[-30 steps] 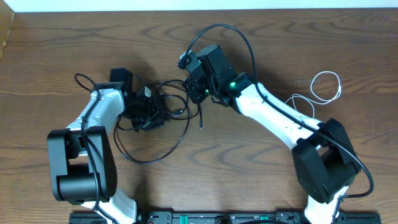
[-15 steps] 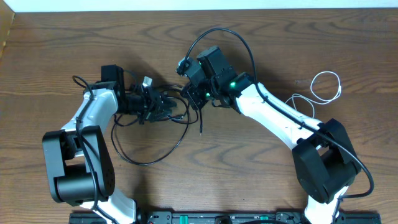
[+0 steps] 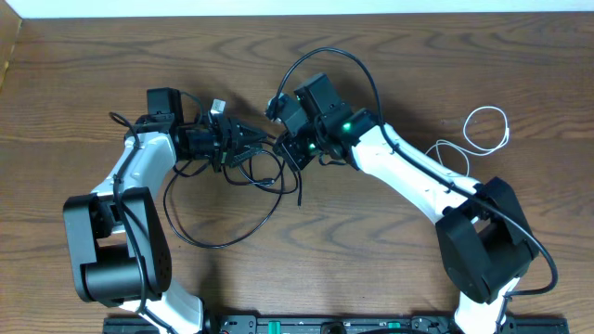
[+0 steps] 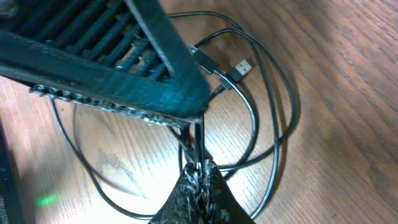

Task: Untangle cables

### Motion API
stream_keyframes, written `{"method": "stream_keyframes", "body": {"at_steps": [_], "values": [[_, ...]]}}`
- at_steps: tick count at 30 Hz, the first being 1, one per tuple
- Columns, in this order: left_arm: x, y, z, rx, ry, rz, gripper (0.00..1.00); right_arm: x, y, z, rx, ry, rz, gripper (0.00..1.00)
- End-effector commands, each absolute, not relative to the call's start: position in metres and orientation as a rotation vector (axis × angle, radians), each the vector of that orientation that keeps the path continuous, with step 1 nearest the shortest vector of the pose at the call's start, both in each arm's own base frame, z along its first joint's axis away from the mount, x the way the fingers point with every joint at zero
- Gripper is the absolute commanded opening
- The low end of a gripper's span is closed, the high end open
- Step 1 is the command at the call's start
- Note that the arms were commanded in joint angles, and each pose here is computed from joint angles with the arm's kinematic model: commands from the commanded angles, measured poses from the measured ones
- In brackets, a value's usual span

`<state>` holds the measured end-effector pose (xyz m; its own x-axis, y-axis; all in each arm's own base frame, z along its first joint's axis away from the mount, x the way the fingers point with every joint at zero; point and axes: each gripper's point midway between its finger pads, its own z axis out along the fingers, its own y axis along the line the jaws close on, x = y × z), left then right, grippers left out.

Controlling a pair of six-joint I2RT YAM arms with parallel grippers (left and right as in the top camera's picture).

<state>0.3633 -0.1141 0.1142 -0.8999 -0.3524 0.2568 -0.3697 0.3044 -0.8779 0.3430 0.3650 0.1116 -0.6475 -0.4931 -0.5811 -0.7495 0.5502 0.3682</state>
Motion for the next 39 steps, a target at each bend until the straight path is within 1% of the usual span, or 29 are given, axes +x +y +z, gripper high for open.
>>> {"method": "stream_keyframes", "body": {"at_steps": [1,11,12,14,16,17,18,24,25,26,27,28,29,31,33,39], "values": [[0.368,-0.114,0.119,0.697,-2.503,1.735,0.38,0.327,0.383,0.118,-1.076,2.33,0.941,0.01],[0.366,-0.114,0.119,0.701,-2.497,1.729,0.39,0.331,0.4,0.132,-1.094,2.221,0.962,0.01],[0.366,-0.114,0.119,0.701,-2.497,1.729,0.38,0.33,0.401,0.132,-1.096,2.221,0.962,0.01],[0.367,-0.114,0.119,0.701,-2.497,1.73,0.26,0.327,0.401,0.131,-1.101,2.229,0.963,0.01],[0.367,-0.114,0.119,0.701,-2.498,1.729,0.19,0.326,0.4,0.13,-1.103,2.236,0.962,0.01],[0.367,-0.114,0.118,0.702,-2.5,1.726,0.1,0.326,0.4,0.129,-1.103,2.239,0.961,0.01],[0.367,-0.113,0.117,0.707,-2.508,1.717,0.08,0.326,0.4,0.129,-1.103,2.241,0.96,0.01],[0.37,-0.106,0.104,0.746,-2.595,1.622,0.08,0.333,0.394,0.126,-1.079,2.258,0.911,0.01],[0.37,-0.106,0.104,0.735,-2.604,1.623,0.08,0.333,0.393,0.125,-1.076,2.264,0.902,0.08],[0.37,-0.106,0.104,0.714,-2.618,1.628,0.08,0.334,0.391,0.123,-1.072,2.274,0.891,0.21],[0.37,-0.106,0.104,0.677,-2.642,1.635,0.08,0.335,0.388,0.121,-1.066,2.29,0.879,0.39],[0.369,-0.106,0.103,0.655,-2.655,1.638,0.08,0.335,0.385,0.12,-1.062,2.301,0.876,0.48],[0.369,-0.106,0.104,0.637,-2.666,1.641,0.07,0.337,0.382,0.118,-1.054,2.312,0.873,0.55],[0.369,-0.106,0.103,0.606,-2.684,1.645,0.07,0.342,0.374,0.116,-1.032,2.335,0.864,0.63],[0.369,-0.106,0.103,0.566,-2.707,1.651,0.08,0.348,0.363,0.114,-1.003,2.361,0.86,0.66],[0.366,-0.106,0.103,0.529,-2.721,1.652,0.08,0.361,0.322,0.104,-0.894,2.49,0.858,0.68]]}}
